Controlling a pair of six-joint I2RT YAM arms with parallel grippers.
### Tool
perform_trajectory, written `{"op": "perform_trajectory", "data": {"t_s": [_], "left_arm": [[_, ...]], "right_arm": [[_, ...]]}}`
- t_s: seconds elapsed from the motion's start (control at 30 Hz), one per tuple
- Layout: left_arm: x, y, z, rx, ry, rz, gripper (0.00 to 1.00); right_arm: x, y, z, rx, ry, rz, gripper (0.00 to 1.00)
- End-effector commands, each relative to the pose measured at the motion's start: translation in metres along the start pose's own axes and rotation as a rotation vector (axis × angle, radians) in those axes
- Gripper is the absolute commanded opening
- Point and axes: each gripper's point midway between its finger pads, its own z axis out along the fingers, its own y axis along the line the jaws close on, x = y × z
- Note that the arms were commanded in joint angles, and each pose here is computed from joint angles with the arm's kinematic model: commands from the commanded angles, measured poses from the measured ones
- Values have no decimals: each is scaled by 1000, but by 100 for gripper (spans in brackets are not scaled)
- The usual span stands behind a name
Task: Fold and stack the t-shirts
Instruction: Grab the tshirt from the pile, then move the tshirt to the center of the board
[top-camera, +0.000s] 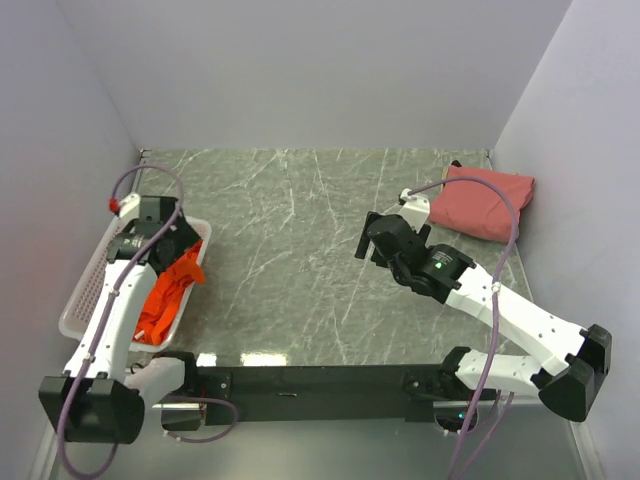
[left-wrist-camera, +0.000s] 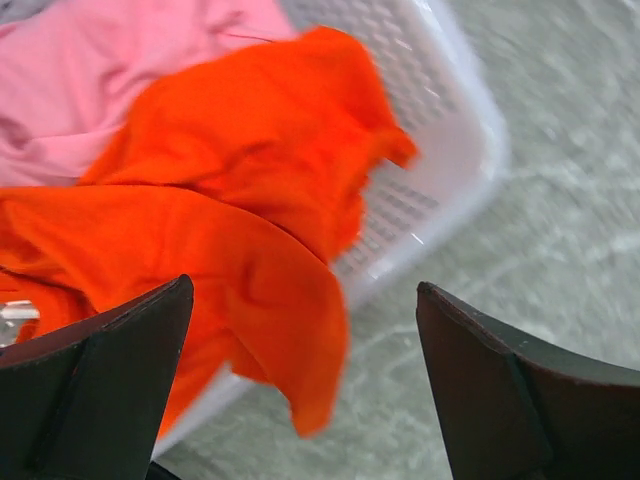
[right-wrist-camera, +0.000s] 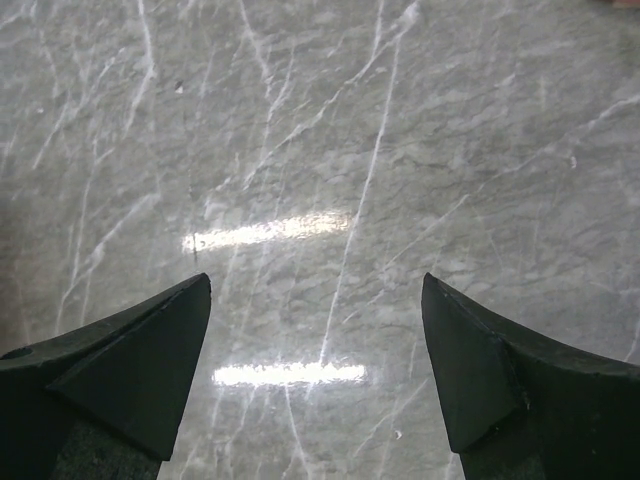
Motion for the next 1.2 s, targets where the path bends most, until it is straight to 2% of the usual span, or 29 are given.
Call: {"op": "perform_trajectory", "data": {"t_s": [0.0,0.27,0.4,0.53,0.57,0.6,0.67,0.7,0.73,0.83,0.93,0.97,1.07,1.1,1.17], "left_arm": [[-17,13,11,2,-14,-84,99],[-2,16,36,-12,75,-91,99],[19,15,50,0,137,-89,98],[37,17,58,6,173,-88,87],[38,17,58,12,176,-87,78],[41,17,58,16,182,-78,74],[42,14,57,37,192,-65,49],[39,13,54,45,188,-61,34],[35,13,52,41,177,-58,1],[5,5,30,72,115,-58,1],[-51,-18,-16,174,-4,-75,1],[-82,-37,-45,267,-67,-89,1],[-124,-77,-101,456,-134,-93,1],[-129,-102,-122,606,-117,-83,1],[-141,-132,-160,800,-115,-109,1]], "right_arm": [[-7,12,-2,-54,-14,48,92],[1,9,-1,-67,-2,46,91],[-1,8,-1,-62,-9,41,91],[-5,8,-2,-59,-18,40,91],[-6,8,-2,-59,-22,39,91],[-6,7,-1,-56,-23,43,91],[-8,9,-1,-61,-25,39,91],[-9,10,-1,-65,-27,41,91],[-9,10,0,-62,-26,34,91],[-12,13,0,-62,-27,27,91],[-13,16,0,-69,-27,27,91],[-13,16,1,-69,-27,28,91],[-14,16,1,-63,-27,27,91],[-15,15,1,-61,-28,31,91],[-17,14,0,-57,-36,31,91]]}}
